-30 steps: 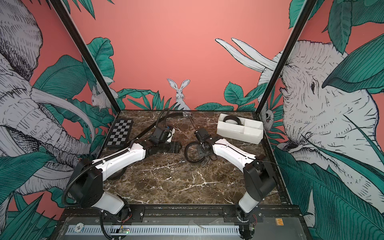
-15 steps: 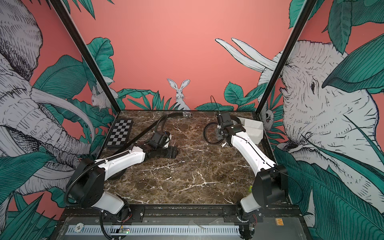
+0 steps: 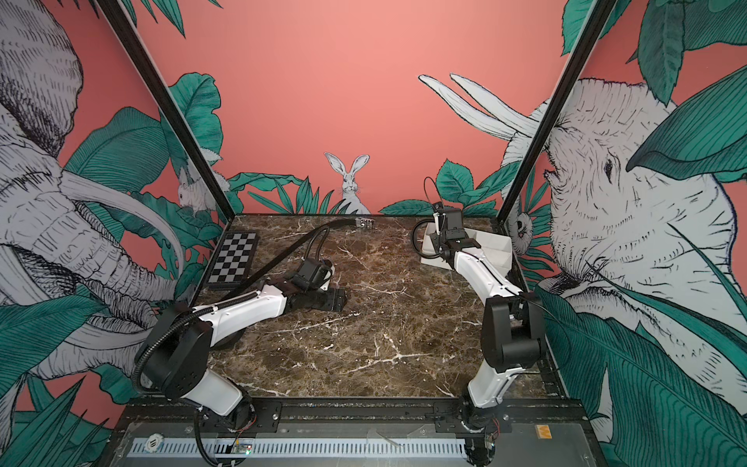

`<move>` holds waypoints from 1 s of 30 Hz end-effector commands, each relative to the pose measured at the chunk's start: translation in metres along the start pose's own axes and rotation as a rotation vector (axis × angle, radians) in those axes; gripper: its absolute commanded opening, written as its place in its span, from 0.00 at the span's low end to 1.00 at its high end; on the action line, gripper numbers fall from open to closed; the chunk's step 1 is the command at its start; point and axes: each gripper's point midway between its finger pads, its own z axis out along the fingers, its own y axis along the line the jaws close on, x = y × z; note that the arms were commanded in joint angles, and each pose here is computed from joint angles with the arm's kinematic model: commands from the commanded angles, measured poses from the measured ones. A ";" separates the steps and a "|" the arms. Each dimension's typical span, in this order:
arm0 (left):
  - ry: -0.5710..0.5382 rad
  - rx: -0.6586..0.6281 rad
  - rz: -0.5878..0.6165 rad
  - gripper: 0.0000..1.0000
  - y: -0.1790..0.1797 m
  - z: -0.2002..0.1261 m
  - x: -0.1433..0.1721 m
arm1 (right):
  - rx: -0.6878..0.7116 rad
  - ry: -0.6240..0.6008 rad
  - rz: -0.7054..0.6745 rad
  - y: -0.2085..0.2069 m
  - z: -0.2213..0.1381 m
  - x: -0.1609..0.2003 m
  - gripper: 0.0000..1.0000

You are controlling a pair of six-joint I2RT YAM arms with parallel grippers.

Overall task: Place the belts into the storage roll
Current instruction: Pick up the belt from the center of the board, then place the belt in the container.

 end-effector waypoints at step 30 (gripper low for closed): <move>-0.039 -0.045 -0.006 0.91 0.005 0.003 -0.015 | 0.030 -0.176 0.060 -0.035 0.077 0.045 0.00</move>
